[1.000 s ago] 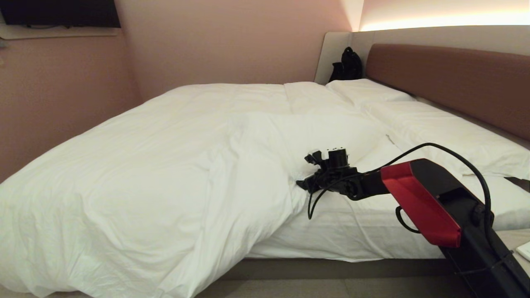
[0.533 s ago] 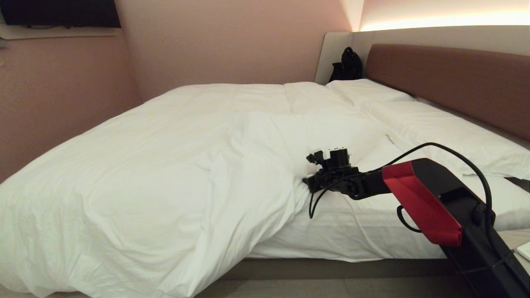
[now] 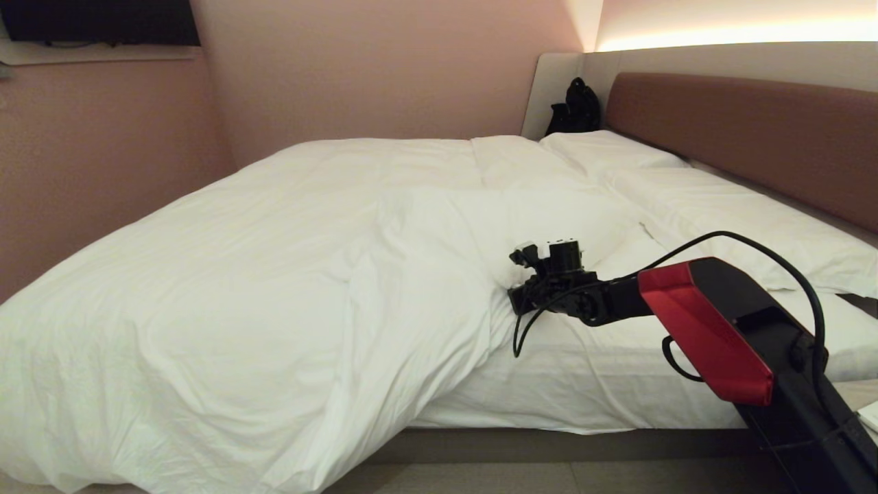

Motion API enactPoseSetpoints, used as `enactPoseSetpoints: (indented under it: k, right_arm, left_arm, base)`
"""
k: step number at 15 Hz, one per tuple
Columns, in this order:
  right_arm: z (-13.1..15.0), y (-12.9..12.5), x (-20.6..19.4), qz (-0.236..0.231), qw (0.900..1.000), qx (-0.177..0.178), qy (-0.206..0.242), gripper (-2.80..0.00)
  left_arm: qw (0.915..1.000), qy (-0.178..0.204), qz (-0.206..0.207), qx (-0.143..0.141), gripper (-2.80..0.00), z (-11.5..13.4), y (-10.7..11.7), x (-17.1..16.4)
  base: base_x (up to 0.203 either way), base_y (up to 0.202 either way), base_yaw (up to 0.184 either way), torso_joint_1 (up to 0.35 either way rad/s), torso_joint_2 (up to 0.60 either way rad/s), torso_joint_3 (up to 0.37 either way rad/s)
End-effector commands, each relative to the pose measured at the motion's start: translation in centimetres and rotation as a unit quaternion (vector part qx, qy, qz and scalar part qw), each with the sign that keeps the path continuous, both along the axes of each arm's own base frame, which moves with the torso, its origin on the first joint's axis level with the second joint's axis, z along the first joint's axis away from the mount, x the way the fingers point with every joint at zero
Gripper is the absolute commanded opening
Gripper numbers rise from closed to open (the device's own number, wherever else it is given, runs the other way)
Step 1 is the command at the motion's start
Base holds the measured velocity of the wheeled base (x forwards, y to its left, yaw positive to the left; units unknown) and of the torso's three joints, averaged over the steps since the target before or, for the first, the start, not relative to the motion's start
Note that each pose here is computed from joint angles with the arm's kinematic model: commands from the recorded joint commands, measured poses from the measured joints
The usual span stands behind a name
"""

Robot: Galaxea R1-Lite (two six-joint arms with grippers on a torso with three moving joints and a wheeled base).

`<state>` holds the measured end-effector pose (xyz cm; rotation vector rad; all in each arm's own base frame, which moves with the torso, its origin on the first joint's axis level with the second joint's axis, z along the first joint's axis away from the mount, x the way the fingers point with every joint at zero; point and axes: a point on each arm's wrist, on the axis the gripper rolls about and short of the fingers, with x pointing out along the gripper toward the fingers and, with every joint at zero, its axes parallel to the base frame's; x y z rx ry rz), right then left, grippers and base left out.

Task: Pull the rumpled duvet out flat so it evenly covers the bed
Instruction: Flatten the corners of the folded blanket

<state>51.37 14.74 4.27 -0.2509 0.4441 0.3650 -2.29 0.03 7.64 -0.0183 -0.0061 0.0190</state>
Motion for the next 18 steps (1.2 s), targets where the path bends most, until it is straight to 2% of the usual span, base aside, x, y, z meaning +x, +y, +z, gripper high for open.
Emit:
enactPoseSetpoints:
  k: [1,5,6,8,11,15,18]
  right_arm:
    - [0.3,0.0,0.0,0.0,1.0,0.001,-0.005,-2.8]
    - [1.4,-0.4,-0.1,-0.009,1.0,0.012,-0.011,-2.8]
    - [2.8,-0.7,-0.3,-0.015,0.999,0.021,-0.019,-2.8]
    - [5.1,-2.2,-1.0,-0.034,0.999,0.033,-0.019,-2.8]
    - [6.3,-4.9,-2.8,-0.062,0.998,0.032,0.005,-2.8]
    - [4.7,-7.5,-4.8,-0.09,0.994,0.027,0.058,-2.8]
    - [2.9,-8.0,-5.6,-0.096,0.991,0.02,0.089,-2.8]
  left_arm:
    - [1.0,-0.001,0.0,-0.001,-2.8,0.0,0.0,0.0]
    - [1.0,0.0,0.0,0.0,-2.8,0.0,0.0,0.0]
    - [1.0,-0.001,0.0,0.0,-2.8,0.0,0.0,0.0]
    - [1.0,-0.001,0.0,-0.001,-2.8,0.0,0.0,0.0]
    - [1.0,-0.001,0.0,0.0,-2.8,0.0,0.0,0.0]
    - [1.0,0.0,0.0,0.0,-2.8,0.0,0.0,0.0]
    - [1.0,-0.001,0.0,0.0,-2.8,0.0,0.0,0.0]
  base:
    - [0.0,0.0,0.0,0.0,0.0,0.0]
    - [0.0,0.0,0.0,0.0,0.0,0.0]
    - [0.0,0.0,0.0,0.0,0.0,0.0]
    - [0.0,0.0,0.0,0.0,0.0,0.0]
    - [0.0,0.0,0.0,0.0,0.0,0.0]
    - [0.0,0.0,0.0,0.0,0.0,0.0]
    - [0.0,0.0,0.0,0.0,0.0,0.0]
